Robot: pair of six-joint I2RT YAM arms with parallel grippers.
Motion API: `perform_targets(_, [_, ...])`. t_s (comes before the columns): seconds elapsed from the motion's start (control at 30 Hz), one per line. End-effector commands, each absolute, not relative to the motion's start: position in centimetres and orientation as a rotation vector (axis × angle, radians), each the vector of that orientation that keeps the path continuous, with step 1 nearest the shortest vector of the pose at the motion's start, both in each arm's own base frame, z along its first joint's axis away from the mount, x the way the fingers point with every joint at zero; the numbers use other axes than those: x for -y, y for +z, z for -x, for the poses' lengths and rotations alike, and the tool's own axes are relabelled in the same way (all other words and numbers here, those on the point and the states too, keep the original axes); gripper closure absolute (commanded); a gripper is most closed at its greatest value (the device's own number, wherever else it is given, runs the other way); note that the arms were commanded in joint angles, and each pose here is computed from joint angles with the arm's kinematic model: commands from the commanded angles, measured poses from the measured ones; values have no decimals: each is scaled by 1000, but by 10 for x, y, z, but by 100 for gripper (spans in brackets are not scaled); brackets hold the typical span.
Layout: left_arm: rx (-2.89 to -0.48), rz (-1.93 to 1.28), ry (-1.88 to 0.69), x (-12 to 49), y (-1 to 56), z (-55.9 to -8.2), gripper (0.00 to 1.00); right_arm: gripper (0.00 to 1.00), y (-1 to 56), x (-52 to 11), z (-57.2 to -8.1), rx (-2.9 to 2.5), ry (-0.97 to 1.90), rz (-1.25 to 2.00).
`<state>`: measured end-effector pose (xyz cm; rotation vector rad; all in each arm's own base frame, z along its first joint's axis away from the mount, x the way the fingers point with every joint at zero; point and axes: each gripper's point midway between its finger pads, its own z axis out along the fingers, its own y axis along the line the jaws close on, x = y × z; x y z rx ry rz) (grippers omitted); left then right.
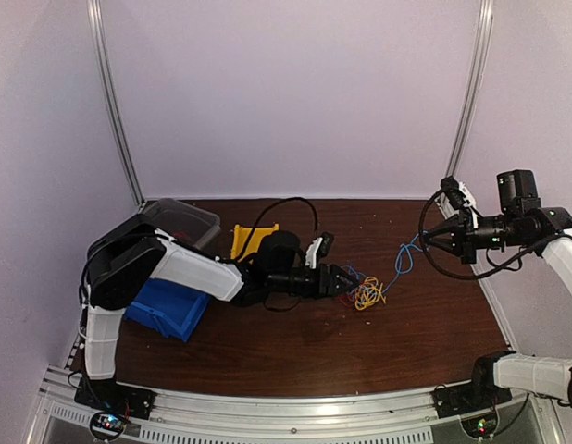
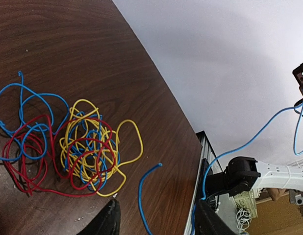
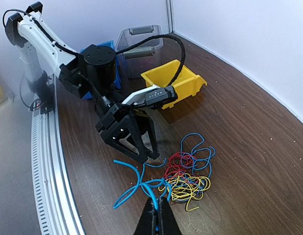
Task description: Untangle the cables
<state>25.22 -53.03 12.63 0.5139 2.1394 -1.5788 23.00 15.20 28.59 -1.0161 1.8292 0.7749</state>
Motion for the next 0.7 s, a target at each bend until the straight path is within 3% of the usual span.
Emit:
perform_targets(0.0, [-2077, -659, -1708, 535, 130, -256, 51, 100, 292, -157, -221, -1799, 799, 1044])
perform_targets(0.2, [-2011, -765, -1871, 543, 134, -240, 59, 100, 290, -158, -219, -1800, 799, 1050])
perform_targets(0.47, [-2005, -685, -1946, 540, 131, -245, 47, 100, 299, -162, -213, -1767, 840, 1070])
perform_targets(0.67, [-1893, -732, -2061, 537, 150, -234, 45, 100, 294, -161, -217, -1782, 830, 1065])
